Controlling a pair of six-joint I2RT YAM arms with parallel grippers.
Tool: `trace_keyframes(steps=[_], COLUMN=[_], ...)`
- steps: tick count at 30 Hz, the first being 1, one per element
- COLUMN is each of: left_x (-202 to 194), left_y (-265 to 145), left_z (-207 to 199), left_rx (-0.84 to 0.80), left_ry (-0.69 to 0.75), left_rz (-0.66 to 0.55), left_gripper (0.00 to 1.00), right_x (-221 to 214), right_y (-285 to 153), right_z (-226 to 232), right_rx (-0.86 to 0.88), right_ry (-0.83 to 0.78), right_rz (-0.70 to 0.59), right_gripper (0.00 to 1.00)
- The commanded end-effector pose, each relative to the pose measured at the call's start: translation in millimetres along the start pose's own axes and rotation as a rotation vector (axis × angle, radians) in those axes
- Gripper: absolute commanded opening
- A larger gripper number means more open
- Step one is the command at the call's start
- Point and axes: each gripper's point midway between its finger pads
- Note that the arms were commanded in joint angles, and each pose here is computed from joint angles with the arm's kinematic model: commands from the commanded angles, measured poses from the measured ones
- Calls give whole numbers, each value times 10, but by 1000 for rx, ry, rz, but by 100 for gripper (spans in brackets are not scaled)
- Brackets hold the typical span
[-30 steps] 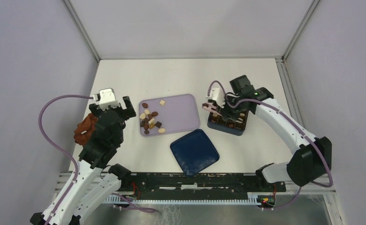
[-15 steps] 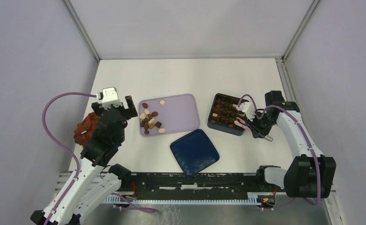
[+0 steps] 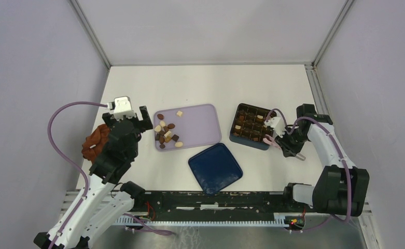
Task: Pack the chocolate
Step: Place the fake chocolate in the packing box.
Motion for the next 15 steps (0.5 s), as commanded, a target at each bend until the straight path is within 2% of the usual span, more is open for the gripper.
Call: trace_keyframes(steps=[1,9,15], left_x=[83,85,86], left_y=[10,8,9], left_z=[22,27,27], left_rx=[3,5,5], left_ry=[19,20,19], left_rz=[-25,-25,-25], left_gripper=[100,100,100], right_x=[-25,-28,-19], right_y=[42,61,60], right_z=[-29,-51,-52], right_rx=[2,-2,-1], right_ry=[-18,-16,-15], right_rz=[10,11,7], right_gripper=[22,38,43])
Point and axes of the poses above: each gripper's point midway between its finger pads, its own y axis out along the fingers, its own z axis along the line the jaws close on, x = y × z, and after that the axes turned 9 degrees about y, right-handed
